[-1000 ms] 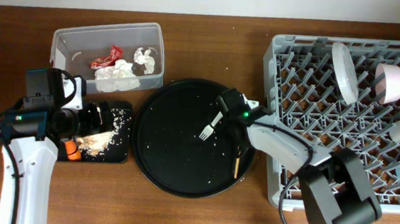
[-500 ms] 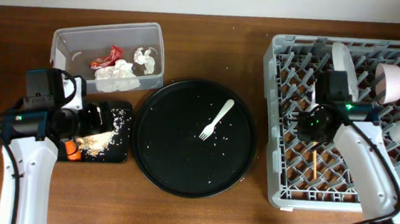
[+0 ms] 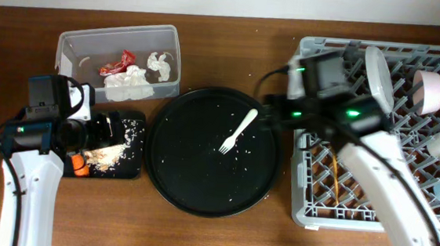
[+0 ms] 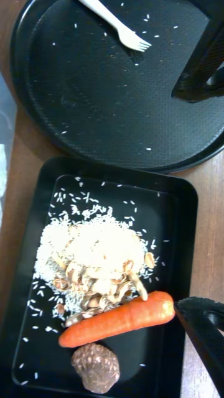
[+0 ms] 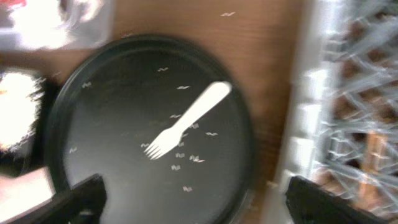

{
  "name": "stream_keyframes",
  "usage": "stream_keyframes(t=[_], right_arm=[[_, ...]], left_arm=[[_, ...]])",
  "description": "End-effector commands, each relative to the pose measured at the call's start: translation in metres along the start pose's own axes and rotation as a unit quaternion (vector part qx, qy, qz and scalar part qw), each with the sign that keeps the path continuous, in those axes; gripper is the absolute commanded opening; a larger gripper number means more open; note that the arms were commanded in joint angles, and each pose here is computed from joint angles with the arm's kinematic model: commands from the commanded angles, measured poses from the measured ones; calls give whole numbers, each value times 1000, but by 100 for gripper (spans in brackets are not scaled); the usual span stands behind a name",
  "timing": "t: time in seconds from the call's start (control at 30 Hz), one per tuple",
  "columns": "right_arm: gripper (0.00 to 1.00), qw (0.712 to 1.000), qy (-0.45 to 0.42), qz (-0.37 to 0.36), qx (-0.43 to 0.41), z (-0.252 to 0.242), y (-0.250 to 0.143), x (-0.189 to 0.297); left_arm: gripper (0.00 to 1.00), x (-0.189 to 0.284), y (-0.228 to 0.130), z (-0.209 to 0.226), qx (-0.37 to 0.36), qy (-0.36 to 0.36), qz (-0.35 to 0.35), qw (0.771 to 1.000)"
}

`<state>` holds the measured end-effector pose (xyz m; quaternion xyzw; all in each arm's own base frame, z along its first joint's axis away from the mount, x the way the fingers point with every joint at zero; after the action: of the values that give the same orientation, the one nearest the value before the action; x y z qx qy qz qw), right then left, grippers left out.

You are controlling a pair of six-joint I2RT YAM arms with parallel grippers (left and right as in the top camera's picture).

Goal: Sort waste into correct bins and load items into the dishwasher rack
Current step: 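Grasp the white plastic fork on the platter with the right gripper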

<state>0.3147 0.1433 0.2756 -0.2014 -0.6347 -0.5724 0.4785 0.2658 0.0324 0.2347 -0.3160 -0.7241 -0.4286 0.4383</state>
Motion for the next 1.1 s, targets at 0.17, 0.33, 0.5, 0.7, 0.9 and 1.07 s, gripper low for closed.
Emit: stream_keyframes(t=[0.17, 0.33, 0.5, 0.7, 0.9, 1.07], right_arm=[[94, 977, -3, 141, -162, 61, -34, -174], [75, 971, -71, 157, -166, 46, -52, -211], [49, 956, -124, 217, -155, 35, -75, -200], [31, 960, -125, 198, -154, 37, -56, -183], [58, 973, -103, 98, -180, 47, -1, -183], [57, 937, -167, 132, -278, 35, -31, -223]], left_arm=[[99, 3, 0, -1, 4, -6, -4, 1000], [100, 3, 0, -1, 4, -7, -4, 1000], [99, 3, 0, -1, 4, -7, -4, 1000], [99, 3, 0, -1, 4, -7, -4, 1000], [99, 3, 0, -1, 4, -7, -4, 1000], [99, 3, 0, -1, 4, -6, -3, 1000]])
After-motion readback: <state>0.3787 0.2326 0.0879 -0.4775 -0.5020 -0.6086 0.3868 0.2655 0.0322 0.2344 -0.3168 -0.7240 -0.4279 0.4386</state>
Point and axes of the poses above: each gripper's point midway between its finger pads, its own x axis back along the fingers, its own z axis along the line the jaws close on, y = z × x, the point moved 7 cm from there along x, back along the fingers, and after that the axes turned 11 degrees about x, right-handed, at the moved point
